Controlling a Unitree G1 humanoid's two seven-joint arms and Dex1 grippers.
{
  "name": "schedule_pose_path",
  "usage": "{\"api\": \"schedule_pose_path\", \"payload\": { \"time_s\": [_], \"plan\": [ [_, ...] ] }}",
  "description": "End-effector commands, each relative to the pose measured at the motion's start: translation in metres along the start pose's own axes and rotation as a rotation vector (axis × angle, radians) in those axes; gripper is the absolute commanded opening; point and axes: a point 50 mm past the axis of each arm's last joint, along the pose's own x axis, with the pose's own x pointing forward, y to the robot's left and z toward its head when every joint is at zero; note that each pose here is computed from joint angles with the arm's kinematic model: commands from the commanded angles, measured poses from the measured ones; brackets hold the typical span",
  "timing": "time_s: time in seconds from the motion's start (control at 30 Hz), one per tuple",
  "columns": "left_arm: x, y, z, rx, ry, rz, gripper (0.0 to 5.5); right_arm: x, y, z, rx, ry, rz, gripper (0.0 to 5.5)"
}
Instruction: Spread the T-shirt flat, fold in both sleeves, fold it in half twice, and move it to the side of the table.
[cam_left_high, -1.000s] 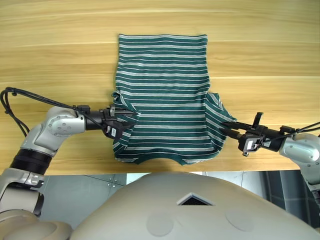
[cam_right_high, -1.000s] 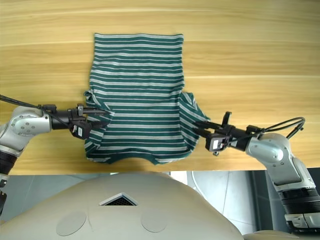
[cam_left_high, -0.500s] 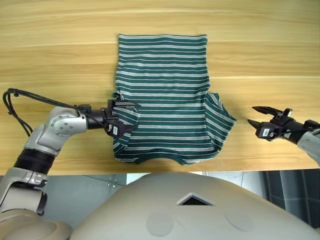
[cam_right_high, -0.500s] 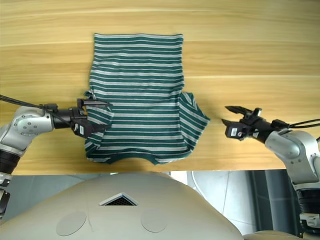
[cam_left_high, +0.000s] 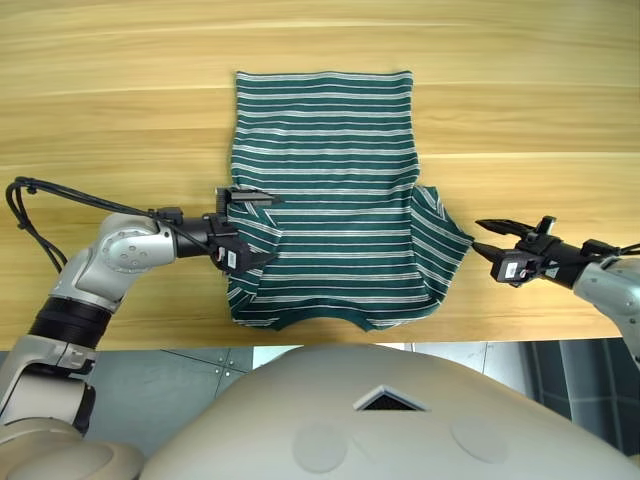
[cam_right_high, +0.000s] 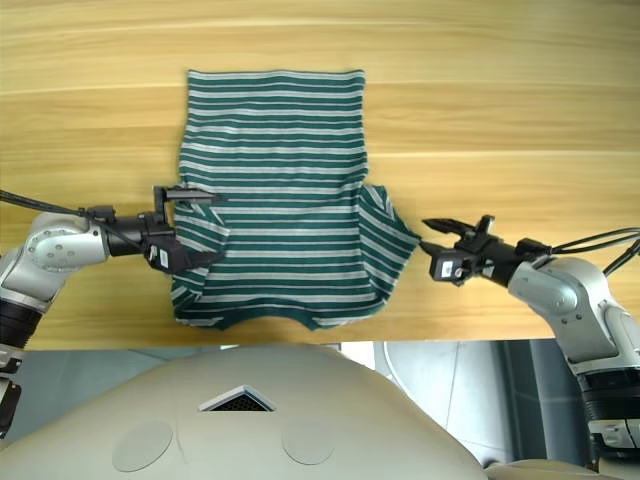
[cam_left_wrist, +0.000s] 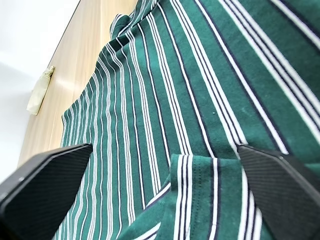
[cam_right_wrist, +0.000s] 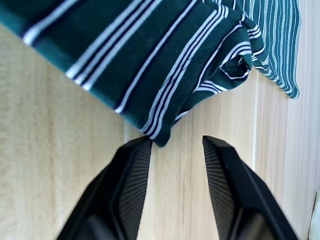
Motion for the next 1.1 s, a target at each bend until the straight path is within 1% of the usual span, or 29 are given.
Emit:
{"api": "schedule_pose_path", "payload": {
  "time_s": [0.03,0.27,0.5,0.67,0.73,0.83,1.1],
  "plan": [
    [0.000,-0.006,-0.001,-0.009,0.018,-0.031,5.40,0.002,0.017,0.001,0.022,-0.001,0.101,1.28],
    [0.000,-0.005,-0.002,-0.004,0.021,-0.027,5.40,0.004,0.019,-0.001,0.030,0.006,0.104,0.05],
    [0.000,-0.004,-0.001,-0.001,0.019,-0.022,5.40,0.002,0.013,0.000,0.020,-0.001,0.064,0.05],
    [0.000,-0.003,-0.001,0.002,0.019,-0.014,5.40,-0.001,-0.001,0.015,-0.006,-0.091,-0.029,0.05],
    [0.000,-0.003,-0.001,0.003,0.019,-0.011,5.40,-0.003,-0.004,0.025,-0.015,-0.147,-0.043,0.05],
    [0.000,-0.003,-0.001,0.004,0.018,-0.010,5.40,-0.003,-0.007,0.031,-0.022,-0.175,-0.058,0.05],
    [0.002,-0.003,-0.001,0.004,0.014,-0.008,5.40,0.018,-0.018,0.046,-0.041,-0.250,-0.083,0.05]
  ]
}}
